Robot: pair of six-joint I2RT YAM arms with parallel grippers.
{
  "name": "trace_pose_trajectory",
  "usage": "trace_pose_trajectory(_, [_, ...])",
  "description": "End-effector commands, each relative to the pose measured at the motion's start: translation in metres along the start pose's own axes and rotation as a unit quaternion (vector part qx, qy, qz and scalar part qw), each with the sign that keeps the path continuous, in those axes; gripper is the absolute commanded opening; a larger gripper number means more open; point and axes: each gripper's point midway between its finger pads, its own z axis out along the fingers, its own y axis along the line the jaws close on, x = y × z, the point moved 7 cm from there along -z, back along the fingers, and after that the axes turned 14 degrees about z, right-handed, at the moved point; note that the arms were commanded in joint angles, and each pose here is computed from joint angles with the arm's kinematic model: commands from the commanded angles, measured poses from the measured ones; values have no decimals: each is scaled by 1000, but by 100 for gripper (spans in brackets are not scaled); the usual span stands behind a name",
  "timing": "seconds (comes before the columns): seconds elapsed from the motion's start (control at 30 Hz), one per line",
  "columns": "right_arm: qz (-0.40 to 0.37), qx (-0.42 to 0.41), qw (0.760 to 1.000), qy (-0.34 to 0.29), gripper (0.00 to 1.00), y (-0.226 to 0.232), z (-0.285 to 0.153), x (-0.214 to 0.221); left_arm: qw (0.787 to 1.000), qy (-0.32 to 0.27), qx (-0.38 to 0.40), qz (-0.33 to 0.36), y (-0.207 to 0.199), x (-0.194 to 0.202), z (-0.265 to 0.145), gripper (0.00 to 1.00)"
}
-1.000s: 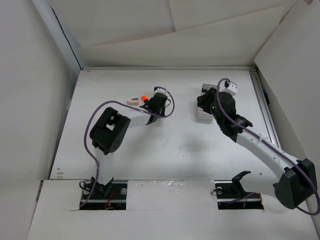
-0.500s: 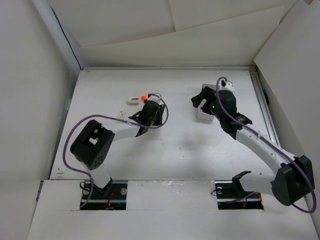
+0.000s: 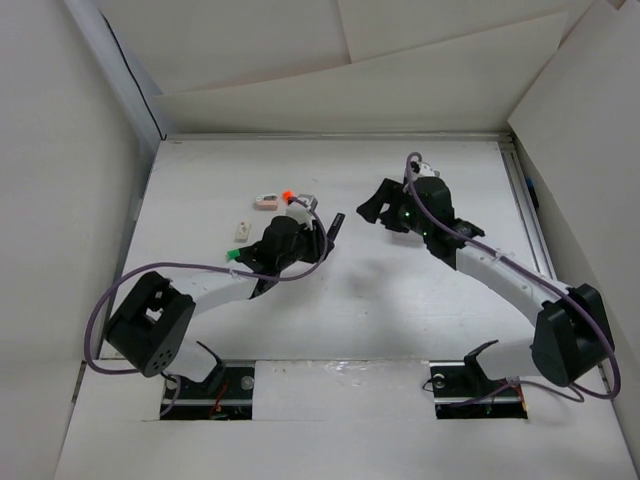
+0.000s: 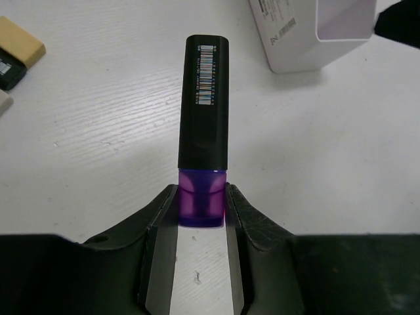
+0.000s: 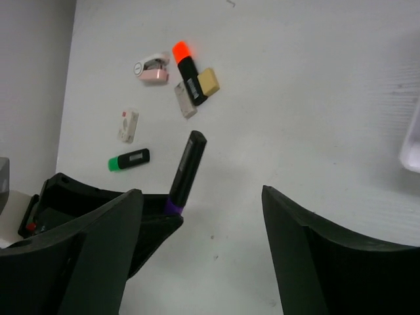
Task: Sort the stationery into containers
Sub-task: Pick up the pen from the center of the board.
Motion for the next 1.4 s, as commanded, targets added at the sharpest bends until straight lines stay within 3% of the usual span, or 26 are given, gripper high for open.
trace_pose_trajectory(0.0, [-5,-65,998,5,80,40,7,-2,997,-54,55,0,-15,-22,-9,0])
trace_pose_trajectory(0.1, [-4,-65,998,24,86,44,18,6,996,-64,62,2,-16,-23,-13,0])
trace_pose_trajectory(0.4, [6,-35,999,29,85,33,44,17,992,-79,102,7,-25,-25,-27,1])
trace_pose_trajectory(0.63, [6,-40,998,39,55,32,52,20,990,-82,114,9,-27,-24,-28,1])
trace_pose_trajectory(0.67, [11,-43,998,43,47,32,55,22,991,-76,113,8,-26,-21,-26,1])
trace_pose_trajectory(0.8, [11,-42,998,52,29,30,57,25,991,-76,113,8,-26,-20,-24,4])
trace_pose_trajectory(0.97, [15,-51,997,59,12,33,56,26,990,-77,114,4,-26,-20,-22,8])
trace_pose_trajectory(1.07, [17,-53,997,52,7,32,57,21,990,-77,114,4,-26,-20,-22,23])
trace_pose_trajectory(1.13, [19,-51,998,41,6,31,55,15,990,-76,118,4,-27,-20,-23,47])
trace_pose_trajectory(1.17, [21,-54,998,31,6,32,52,7,990,-76,118,4,-27,-20,-23,51])
trace_pose_trajectory(1.27, [24,-53,998,0,6,29,45,-15,991,-72,117,4,-27,-17,-21,59])
trace_pose_trajectory(1.37, [34,-51,998,-35,4,24,37,-43,990,-77,114,4,-26,-19,-21,61])
